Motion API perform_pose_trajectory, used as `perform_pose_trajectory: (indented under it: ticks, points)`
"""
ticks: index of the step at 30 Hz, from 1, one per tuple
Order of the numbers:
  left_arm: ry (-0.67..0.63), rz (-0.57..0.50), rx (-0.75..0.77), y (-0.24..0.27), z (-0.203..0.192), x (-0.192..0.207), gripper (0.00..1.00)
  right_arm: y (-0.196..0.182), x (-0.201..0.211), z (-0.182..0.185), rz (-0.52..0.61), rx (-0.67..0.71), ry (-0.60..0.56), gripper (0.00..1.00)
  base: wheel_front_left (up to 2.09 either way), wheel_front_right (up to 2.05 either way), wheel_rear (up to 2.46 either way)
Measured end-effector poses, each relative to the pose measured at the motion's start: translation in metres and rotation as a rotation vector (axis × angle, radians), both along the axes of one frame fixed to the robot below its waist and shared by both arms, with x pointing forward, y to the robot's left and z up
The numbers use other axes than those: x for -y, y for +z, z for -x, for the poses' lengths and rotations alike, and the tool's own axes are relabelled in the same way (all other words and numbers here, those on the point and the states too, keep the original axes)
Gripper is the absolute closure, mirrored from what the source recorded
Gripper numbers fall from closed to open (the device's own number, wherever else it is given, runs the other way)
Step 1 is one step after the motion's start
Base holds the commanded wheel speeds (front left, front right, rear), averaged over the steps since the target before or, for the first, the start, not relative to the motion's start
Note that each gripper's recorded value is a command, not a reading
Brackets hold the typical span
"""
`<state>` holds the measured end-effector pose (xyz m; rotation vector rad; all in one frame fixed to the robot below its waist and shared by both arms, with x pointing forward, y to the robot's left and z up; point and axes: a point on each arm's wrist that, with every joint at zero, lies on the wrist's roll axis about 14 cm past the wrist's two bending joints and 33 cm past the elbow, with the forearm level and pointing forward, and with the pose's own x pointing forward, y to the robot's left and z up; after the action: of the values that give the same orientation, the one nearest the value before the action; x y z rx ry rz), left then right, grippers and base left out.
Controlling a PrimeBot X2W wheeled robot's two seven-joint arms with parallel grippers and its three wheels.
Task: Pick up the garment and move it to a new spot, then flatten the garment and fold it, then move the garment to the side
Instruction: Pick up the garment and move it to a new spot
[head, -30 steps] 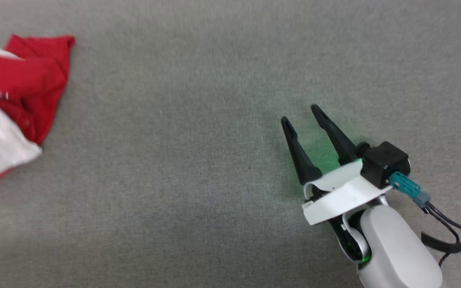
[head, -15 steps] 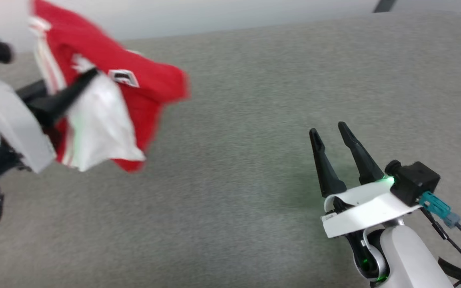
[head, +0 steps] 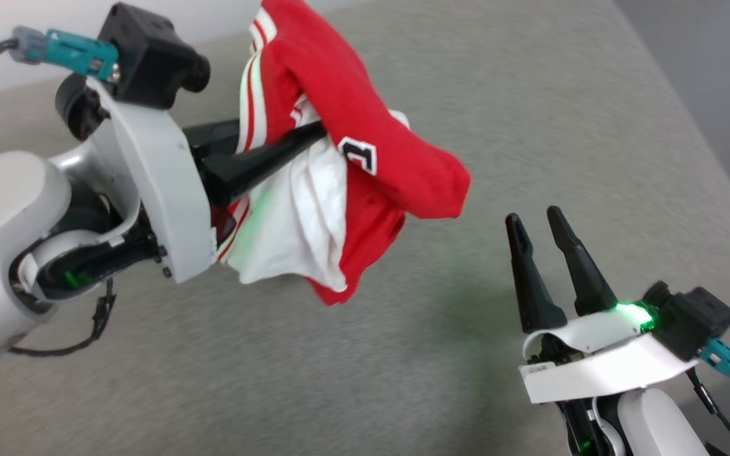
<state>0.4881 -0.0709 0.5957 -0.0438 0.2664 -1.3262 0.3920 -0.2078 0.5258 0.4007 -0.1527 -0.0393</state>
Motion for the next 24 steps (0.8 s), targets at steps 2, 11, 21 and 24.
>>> perform_pose_trajectory:
  ticks: [2, 11, 21, 24]
  points:
    - [-0.025, -0.017, -0.046, -0.017, -0.002, 0.01, 1.0, -0.001, 0.012, 0.008, -0.008, -0.008, -0.042, 0.0, 0.0, 0.0, 0.0]
    - [-0.009, -0.23, -0.184, -0.136, -0.031, 0.013, 1.0, -0.014, 0.054, 0.037, 0.001, -0.072, -0.206, 0.0, 0.0, 0.0, 0.0]
    - [-0.087, -0.551, -0.09, -0.211, -0.03, -0.006, 1.0, -0.023, 0.064, 0.044, 0.01, -0.113, -0.252, 0.0, 0.03, 0.03, 0.03]
    - [-0.097, -0.562, -0.071, -0.216, -0.031, -0.007, 1.0, -0.025, 0.061, 0.043, 0.01, -0.119, -0.245, 0.0, 0.02, 0.02, 0.02]
